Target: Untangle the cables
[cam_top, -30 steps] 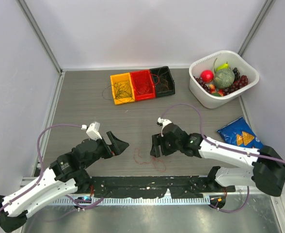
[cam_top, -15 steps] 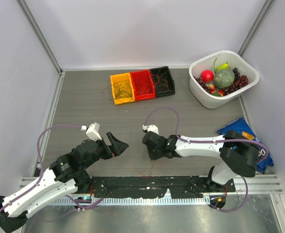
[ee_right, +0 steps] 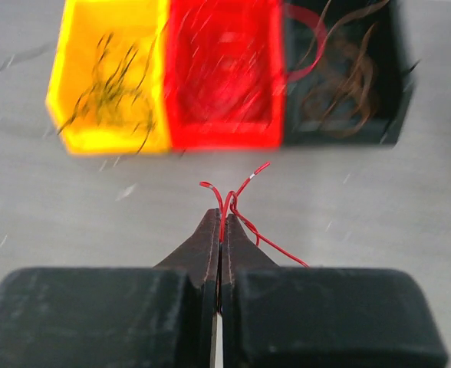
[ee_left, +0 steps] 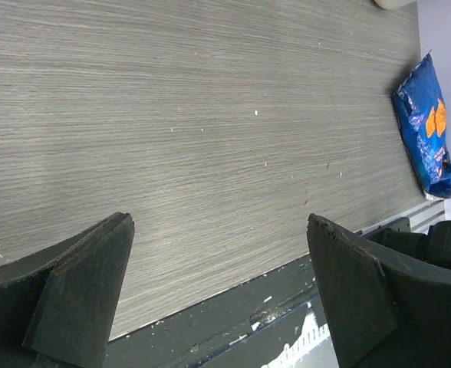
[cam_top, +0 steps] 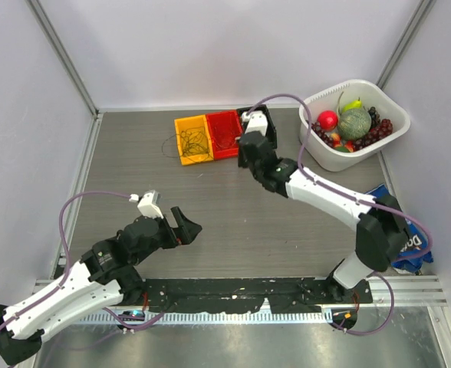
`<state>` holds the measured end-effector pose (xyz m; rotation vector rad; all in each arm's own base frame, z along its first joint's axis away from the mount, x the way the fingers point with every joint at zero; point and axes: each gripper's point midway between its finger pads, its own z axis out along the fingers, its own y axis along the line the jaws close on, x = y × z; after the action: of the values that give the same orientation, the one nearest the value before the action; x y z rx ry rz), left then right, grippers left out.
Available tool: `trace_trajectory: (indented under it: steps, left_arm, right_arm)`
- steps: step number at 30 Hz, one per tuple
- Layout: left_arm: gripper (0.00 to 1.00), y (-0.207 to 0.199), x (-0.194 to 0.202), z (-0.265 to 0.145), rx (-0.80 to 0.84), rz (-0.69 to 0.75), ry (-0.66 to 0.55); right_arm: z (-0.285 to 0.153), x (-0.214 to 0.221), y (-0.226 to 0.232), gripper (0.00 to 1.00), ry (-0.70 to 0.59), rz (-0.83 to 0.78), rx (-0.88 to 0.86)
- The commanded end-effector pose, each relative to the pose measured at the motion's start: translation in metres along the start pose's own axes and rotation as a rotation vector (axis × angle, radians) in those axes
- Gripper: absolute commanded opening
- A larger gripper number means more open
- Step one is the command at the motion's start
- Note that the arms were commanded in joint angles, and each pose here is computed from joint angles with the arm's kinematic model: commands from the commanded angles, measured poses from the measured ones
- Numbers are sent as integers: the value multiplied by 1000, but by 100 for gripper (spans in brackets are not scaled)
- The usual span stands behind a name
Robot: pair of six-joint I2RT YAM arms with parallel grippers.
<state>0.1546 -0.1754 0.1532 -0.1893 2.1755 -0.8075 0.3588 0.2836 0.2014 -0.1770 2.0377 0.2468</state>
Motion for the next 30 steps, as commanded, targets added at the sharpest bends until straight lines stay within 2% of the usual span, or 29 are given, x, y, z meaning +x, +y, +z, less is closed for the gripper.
trace_trajectory:
  steps: [1, 6, 7, 8, 9, 10, 11, 12, 13, 14, 15, 16, 19, 23, 27, 29, 30]
  left_arm:
    - [100, -3, -14, -4, 5, 28, -52]
    - [100, 5, -11, -8, -18, 48, -42]
    - [100, 6, -11, -9, -17, 49, -43]
    - [100, 7, -9, -9, -18, 49, -40]
    - [100, 8, -8, -9, -14, 46, -39]
    - [100, 8, -7, -8, -11, 43, -38]
    - [100, 8, -6, -8, -8, 36, -36]
    - [100, 9, -4, -7, -4, 31, -34]
    - [100, 8, -3, -6, 2, 25, -33]
    - [100, 6, -3, -5, 9, 22, -32]
    - [100, 6, -2, -4, 12, 21, -30]
    - [100, 5, -2, -4, 14, 23, -28]
    - [100, 5, -2, -2, 6, 46, -20]
    - [100, 2, -2, -1, 3, 76, -8]
    - [100, -2, -4, -3, 16, 76, -3]
    - [100, -4, -4, -5, 26, 68, -5]
    - [100, -4, -5, -7, 27, 66, -6]
  right_arm:
    - [50, -70, -25, 1, -258, -42, 37]
    - [104, -125, -42, 1, -383, -137, 190]
    - [125, -111, -43, 1, -356, -165, 214]
    - [127, -131, -44, 1, -395, -175, 254]
    - [144, -119, -44, 1, -372, -199, 275]
    - [147, -136, -43, 1, -402, -209, 296]
    - [163, -123, -43, 1, -383, -233, 313]
    - [165, -135, -42, 1, -412, -241, 329]
    - [181, -121, -40, 1, -394, -260, 332]
    - [183, -133, -38, 1, -417, -264, 339]
    - [200, -111, -37, 1, -369, -298, 339]
    - [202, -120, -33, 1, -381, -294, 336]
    - [223, -88, -19, 1, -314, -309, 297]
    - [236, -56, -1, 1, -247, -223, 178]
    - [242, -43, 13, 2, -207, -183, 64]
    - [247, -47, 16, 6, -194, -119, 12]
    - [254, -34, 7, 8, -138, -112, 16]
